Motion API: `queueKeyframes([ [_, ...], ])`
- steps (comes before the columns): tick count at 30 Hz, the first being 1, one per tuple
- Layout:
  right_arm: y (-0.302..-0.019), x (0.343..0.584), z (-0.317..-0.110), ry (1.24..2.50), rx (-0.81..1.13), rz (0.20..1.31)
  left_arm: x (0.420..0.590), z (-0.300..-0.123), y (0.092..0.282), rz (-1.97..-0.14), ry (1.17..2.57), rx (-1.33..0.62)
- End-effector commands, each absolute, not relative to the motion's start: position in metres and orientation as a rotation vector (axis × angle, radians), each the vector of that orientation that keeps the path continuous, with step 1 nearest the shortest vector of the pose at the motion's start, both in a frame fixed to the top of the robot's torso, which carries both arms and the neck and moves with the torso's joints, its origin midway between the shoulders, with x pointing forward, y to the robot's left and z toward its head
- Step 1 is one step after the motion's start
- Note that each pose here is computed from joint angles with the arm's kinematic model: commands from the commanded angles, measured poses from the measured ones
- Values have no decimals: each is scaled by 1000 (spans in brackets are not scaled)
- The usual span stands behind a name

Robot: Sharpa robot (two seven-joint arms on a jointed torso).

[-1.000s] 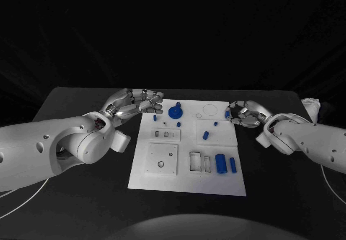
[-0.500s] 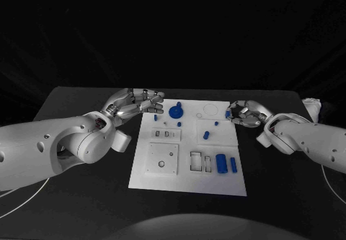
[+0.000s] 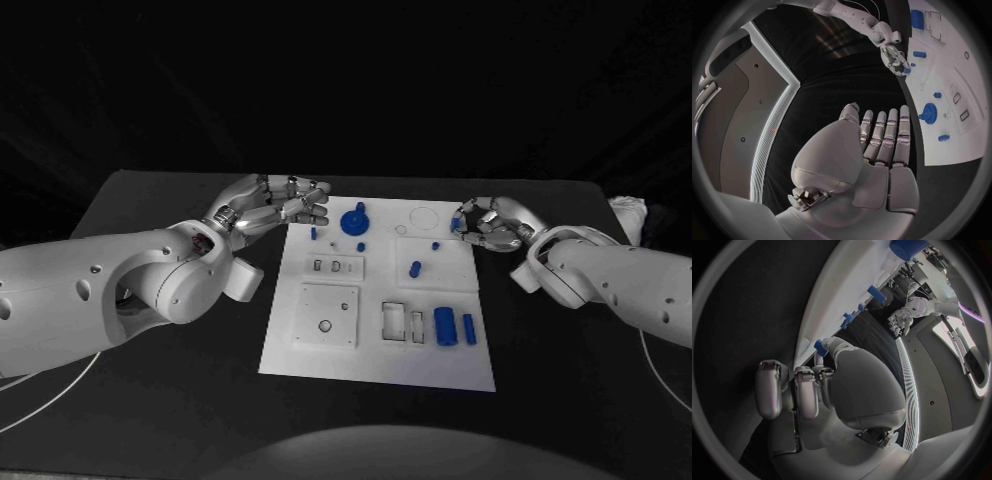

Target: Assemble the parts on the task board

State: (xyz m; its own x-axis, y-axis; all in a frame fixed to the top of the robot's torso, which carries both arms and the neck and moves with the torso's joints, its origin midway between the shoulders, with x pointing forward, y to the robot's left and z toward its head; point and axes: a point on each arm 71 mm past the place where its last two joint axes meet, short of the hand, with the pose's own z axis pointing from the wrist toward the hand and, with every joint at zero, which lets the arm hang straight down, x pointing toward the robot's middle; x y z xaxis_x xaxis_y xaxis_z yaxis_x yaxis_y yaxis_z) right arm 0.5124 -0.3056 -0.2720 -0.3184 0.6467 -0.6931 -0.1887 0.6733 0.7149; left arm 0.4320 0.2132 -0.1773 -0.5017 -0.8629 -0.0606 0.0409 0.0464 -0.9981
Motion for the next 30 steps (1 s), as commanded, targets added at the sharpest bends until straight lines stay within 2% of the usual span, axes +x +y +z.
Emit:
queueKeyframes([
  [1,-302,513,-263,1641,371,900,431,-176,212,-1573,1592,-845],
  [7,-284,514,-240,1604,348,953,431,-177,212,-1570,1590,-846],
  [13,-248,507,-222,1636,303,1039,432,-177,211,-1569,1591,-845],
  [22,-195,497,-224,1761,206,1113,434,-177,209,-1568,1592,-843],
  [30,-161,492,-229,1826,154,1149,434,-177,210,-1566,1588,-842],
])
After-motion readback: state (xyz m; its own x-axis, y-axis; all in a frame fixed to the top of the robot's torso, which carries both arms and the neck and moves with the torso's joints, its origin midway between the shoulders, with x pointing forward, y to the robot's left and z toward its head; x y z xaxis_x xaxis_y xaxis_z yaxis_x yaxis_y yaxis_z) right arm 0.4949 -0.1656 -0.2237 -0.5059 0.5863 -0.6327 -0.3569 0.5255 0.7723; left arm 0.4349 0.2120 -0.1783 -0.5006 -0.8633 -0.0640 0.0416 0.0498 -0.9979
